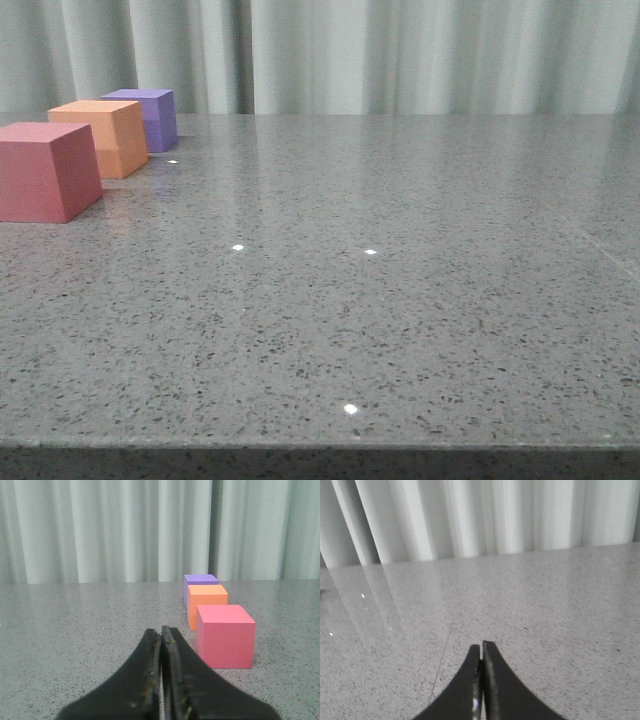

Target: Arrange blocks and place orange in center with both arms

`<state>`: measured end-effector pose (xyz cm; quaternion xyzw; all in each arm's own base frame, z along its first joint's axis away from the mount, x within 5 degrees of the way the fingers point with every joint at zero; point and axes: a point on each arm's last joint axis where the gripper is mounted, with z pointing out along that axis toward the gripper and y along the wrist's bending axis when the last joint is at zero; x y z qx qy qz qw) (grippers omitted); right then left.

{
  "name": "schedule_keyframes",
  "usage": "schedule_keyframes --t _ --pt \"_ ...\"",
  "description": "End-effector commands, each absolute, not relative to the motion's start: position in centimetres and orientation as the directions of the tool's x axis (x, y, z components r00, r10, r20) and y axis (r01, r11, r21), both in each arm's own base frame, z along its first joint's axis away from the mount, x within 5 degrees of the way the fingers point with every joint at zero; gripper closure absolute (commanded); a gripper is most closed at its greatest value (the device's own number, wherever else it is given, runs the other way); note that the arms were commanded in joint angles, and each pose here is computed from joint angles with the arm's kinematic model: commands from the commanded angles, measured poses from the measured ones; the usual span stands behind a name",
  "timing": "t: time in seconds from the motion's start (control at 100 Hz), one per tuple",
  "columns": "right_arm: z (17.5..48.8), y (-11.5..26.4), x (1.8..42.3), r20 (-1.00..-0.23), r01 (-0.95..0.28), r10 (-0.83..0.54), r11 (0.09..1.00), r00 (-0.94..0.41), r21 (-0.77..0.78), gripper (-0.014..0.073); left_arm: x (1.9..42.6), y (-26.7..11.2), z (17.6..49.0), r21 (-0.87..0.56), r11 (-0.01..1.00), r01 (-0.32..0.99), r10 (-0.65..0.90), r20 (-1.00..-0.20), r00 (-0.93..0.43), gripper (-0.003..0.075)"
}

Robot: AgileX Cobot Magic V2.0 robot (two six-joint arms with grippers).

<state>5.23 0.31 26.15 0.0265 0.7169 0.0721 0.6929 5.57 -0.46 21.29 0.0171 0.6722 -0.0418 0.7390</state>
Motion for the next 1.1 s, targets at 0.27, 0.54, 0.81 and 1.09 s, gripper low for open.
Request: schedule_keyframes --t 0.27,0.54,0.81,1.09 --pt "22.3 0.4 5.2 -0.976 -0.095 0.158 0.985 0.154 0.144 0.0705 5.4 -0.5 20.8 -0.040 0.994 0.097 -0.056 -0.984 0.166 0.0741" --pt "21.9 0.4 5.3 -0.972 -0.099 0.158 0.985 0.173 0.143 0.0705 5.4 -0.5 20.8 -0.040 0.994 0.097 -0.056 -0.984 0.166 0.0741" --pt "21.9 0.4 5.3 -0.973 -0.098 0.158 0.985 0.171 0.143 0.0705 5.4 -0.5 20.8 -0.040 0.994 0.097 -0.056 -0.984 0.166 0.0741" --pt "21.9 0.4 5.3 -0.973 -0.098 0.158 0.985 0.171 0.143 0.0705 5.4 -0.5 20.8 -0.040 0.994 0.097 -0.056 -0.984 0.166 0.0741"
